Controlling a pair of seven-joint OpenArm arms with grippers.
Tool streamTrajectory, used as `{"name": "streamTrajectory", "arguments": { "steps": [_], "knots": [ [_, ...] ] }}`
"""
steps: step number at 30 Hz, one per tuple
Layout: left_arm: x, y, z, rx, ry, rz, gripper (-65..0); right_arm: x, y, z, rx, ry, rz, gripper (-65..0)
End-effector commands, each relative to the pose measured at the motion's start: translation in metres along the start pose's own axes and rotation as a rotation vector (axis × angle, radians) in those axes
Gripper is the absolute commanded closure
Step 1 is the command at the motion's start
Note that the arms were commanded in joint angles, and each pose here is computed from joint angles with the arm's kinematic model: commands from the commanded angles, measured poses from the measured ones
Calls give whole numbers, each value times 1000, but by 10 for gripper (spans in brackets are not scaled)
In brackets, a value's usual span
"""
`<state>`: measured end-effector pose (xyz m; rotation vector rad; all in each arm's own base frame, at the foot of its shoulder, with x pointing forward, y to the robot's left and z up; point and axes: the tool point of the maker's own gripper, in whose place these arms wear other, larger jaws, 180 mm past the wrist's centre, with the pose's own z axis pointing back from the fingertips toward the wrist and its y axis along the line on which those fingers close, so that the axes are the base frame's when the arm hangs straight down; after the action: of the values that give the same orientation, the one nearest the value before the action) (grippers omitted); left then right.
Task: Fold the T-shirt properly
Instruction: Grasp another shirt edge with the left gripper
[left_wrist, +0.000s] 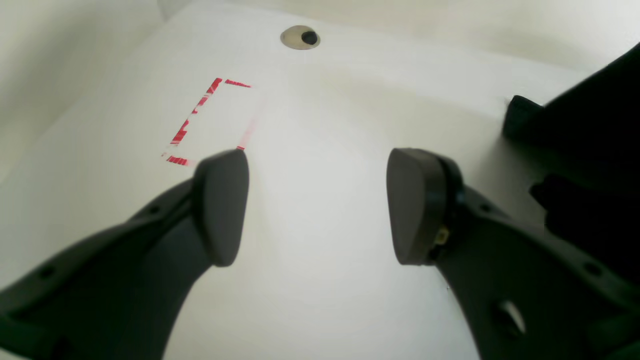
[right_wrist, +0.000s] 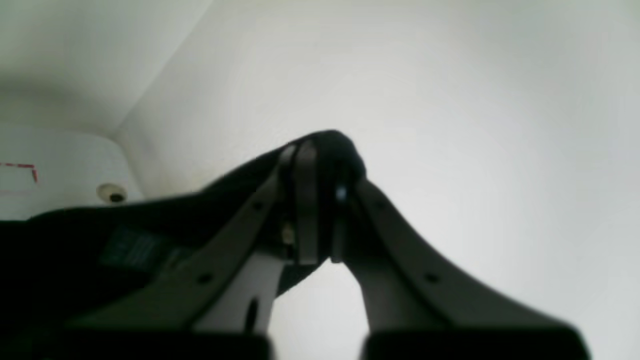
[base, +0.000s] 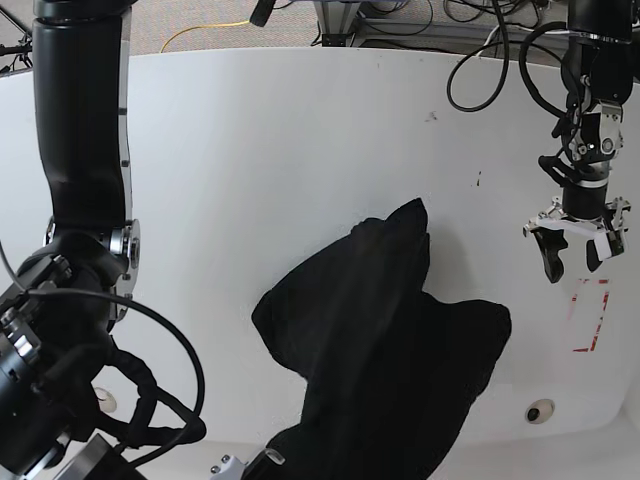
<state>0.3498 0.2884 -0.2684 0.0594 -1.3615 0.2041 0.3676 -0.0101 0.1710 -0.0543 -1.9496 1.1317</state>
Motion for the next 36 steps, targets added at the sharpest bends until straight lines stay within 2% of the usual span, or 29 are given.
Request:
{"name": "streamTrajectory", "arguments": {
  "steps": [1, 8, 13, 18, 25, 27, 36],
  "knots": [
    [16, -5, -1, -15, -50, -14, -403, 20, -16, 6, -49, -51, 30, 0],
    [11, -33, -12, -64, -47, 16, -404, 4, -32, 23, -95, 12, 75, 0],
    [-1, -57, -24, -116, -13, 5, -406, -33, -27, 33, -108, 70, 6, 0],
    [-27, -108, -34, -211, 47, 21, -406, -62, -26, 44, -121, 130, -39, 0],
    [-51, -174, -48, -325, 110, 12, -407, -85, -12, 46, -86, 174, -55, 0],
    [-55, -183, -52, -326, 119, 33, -407, -89, -8, 46, -80, 181, -61, 0],
    [-70, -182, -81, -273, 167, 29, -407, -96, -10, 50, -92, 194, -81, 0]
  ]
}}
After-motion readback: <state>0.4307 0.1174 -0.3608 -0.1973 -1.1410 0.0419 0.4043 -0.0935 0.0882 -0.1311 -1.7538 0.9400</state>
